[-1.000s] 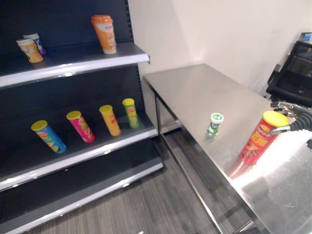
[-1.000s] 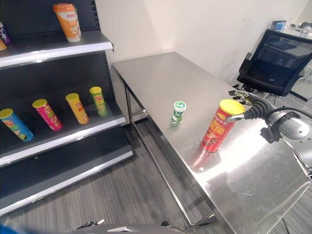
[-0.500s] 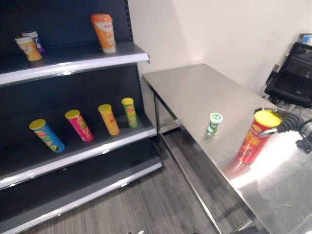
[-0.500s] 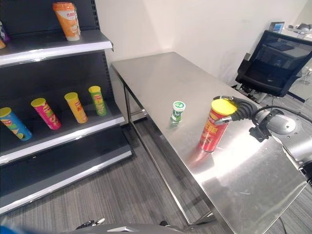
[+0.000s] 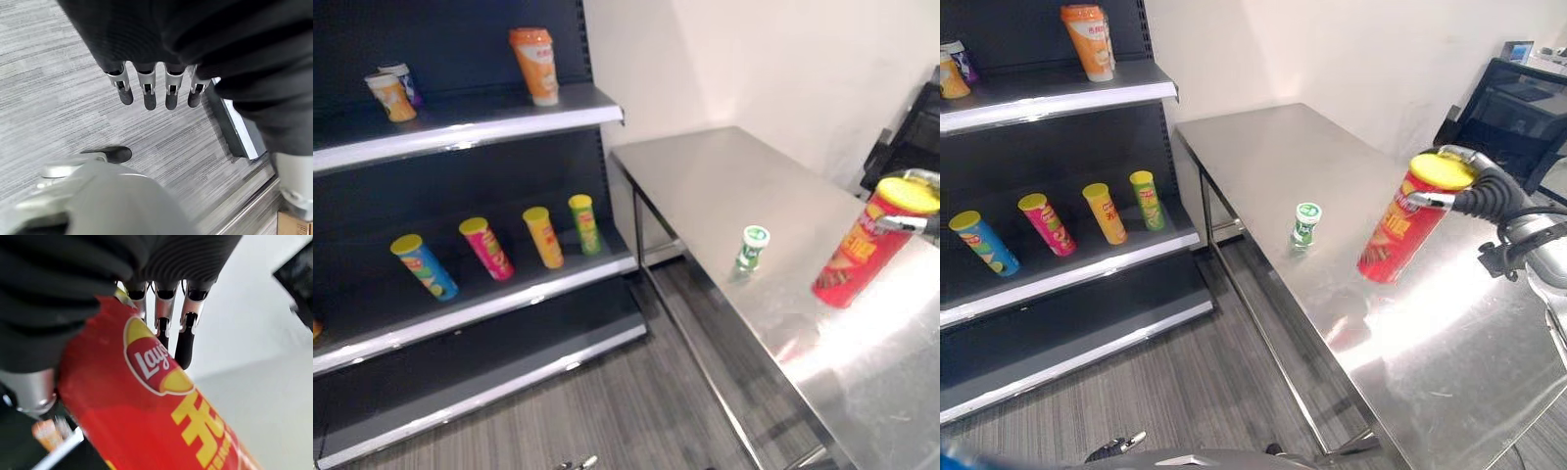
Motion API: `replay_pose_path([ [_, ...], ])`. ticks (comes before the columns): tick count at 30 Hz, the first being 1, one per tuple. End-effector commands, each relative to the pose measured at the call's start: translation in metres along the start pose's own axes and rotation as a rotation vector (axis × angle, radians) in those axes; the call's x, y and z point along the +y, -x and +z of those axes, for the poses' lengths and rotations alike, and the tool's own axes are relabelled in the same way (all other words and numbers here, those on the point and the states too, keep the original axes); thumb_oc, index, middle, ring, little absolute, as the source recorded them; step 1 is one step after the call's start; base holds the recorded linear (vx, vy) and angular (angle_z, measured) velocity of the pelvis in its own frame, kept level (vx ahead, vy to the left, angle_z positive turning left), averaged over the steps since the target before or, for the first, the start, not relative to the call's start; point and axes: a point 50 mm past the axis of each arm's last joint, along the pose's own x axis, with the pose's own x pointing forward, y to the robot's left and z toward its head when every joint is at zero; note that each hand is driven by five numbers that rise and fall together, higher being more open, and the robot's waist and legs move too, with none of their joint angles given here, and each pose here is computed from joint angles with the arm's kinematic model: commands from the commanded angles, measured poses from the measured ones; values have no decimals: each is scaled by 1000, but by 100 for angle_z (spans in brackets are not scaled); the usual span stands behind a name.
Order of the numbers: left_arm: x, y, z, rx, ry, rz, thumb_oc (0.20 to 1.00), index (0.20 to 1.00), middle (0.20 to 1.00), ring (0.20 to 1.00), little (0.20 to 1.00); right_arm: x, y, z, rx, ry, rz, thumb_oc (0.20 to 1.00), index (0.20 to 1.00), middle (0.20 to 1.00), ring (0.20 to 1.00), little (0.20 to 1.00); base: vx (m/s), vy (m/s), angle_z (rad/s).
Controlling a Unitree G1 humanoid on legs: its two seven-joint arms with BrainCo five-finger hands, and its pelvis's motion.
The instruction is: Put the goods on the table back onto the shelves and tidy them up.
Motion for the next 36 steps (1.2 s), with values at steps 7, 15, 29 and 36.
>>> replay_pose_path([
  [7,26,-2,46,-167,88,103,1000,1000,1000,1000,1000,-2,-7,56,-328,111,-275,200,200,200,200,200,-111,75,42],
  [15,33,-2,47,-166,14,150,1000,1000,1000,1000,1000,18,-2,55,-318,189,-224,200,200,200,200,200,101,622,28],
  [29,52,1,44,-136,9,170,1000,1000,1000,1000,1000,54,-20,74,-411,165,-55,200,200,200,200,200,-1,334,9],
  [36,38,0,40,-148,31,129,1000,1000,1000,1000,1000,69,-22,74,-411,146,52,200,200,200,200,200,49,29,4],
])
